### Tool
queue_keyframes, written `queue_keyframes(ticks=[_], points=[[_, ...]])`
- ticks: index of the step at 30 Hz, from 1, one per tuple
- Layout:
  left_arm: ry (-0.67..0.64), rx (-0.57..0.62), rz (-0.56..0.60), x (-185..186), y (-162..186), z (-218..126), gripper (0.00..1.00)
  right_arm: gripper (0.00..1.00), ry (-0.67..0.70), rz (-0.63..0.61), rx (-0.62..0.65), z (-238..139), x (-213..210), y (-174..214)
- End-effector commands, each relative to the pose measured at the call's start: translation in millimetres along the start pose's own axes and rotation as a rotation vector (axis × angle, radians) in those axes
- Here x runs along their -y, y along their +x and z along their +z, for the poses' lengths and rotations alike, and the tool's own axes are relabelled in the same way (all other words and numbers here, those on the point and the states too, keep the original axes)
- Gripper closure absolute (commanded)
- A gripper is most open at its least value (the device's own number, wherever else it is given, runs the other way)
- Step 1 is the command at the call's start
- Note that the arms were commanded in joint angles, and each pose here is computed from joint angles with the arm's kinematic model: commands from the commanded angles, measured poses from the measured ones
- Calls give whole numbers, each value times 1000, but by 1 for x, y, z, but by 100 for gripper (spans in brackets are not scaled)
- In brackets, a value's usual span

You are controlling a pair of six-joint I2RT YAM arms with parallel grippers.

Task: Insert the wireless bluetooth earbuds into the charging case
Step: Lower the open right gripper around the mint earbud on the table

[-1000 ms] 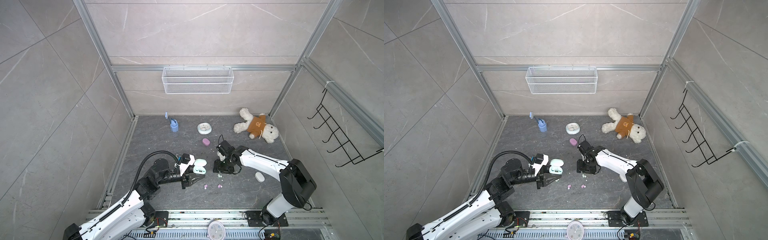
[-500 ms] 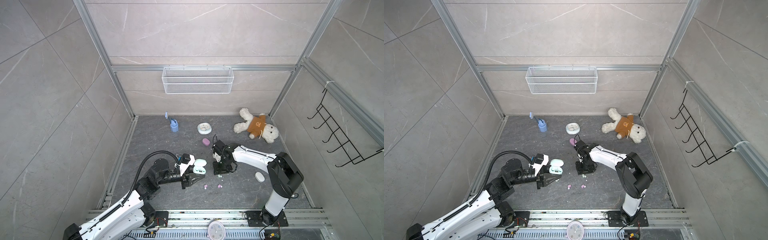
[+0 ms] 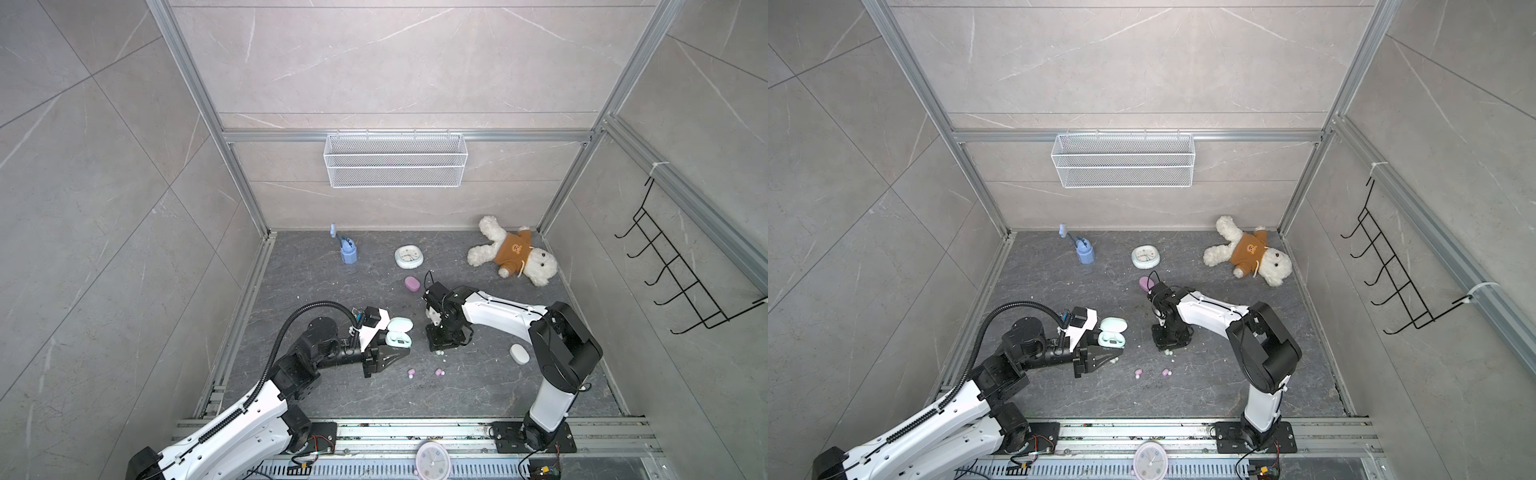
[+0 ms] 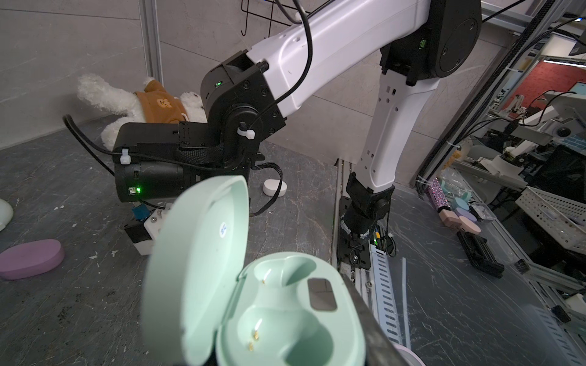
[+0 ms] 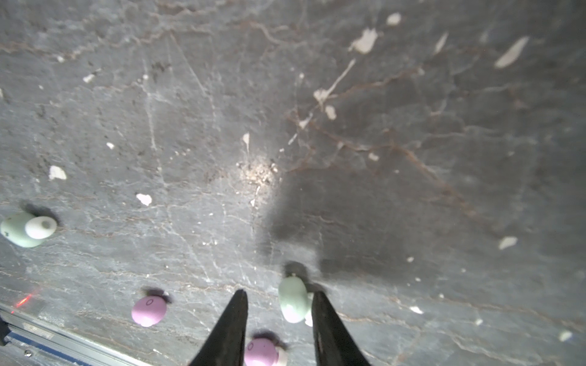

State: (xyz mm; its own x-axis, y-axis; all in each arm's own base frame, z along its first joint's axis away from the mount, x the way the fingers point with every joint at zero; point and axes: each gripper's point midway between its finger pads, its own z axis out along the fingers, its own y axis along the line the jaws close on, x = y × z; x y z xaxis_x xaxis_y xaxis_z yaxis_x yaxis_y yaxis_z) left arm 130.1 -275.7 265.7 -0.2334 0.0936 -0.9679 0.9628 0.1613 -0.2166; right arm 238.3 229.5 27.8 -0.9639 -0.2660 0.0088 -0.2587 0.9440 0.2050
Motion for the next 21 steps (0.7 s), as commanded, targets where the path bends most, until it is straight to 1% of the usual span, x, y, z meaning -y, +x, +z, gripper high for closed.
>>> queue_keyframes(ticks=[1, 13, 21], points=[[11, 41, 38, 6, -16, -3, 81, 63, 26, -16, -18, 1, 3, 1], [12, 40, 36, 6, -16, -3, 81, 67, 18, 1, -25, 6, 3, 6], [11, 40, 35, 6, -16, -3, 82, 70, 42, 14, -34, 13, 7, 11]])
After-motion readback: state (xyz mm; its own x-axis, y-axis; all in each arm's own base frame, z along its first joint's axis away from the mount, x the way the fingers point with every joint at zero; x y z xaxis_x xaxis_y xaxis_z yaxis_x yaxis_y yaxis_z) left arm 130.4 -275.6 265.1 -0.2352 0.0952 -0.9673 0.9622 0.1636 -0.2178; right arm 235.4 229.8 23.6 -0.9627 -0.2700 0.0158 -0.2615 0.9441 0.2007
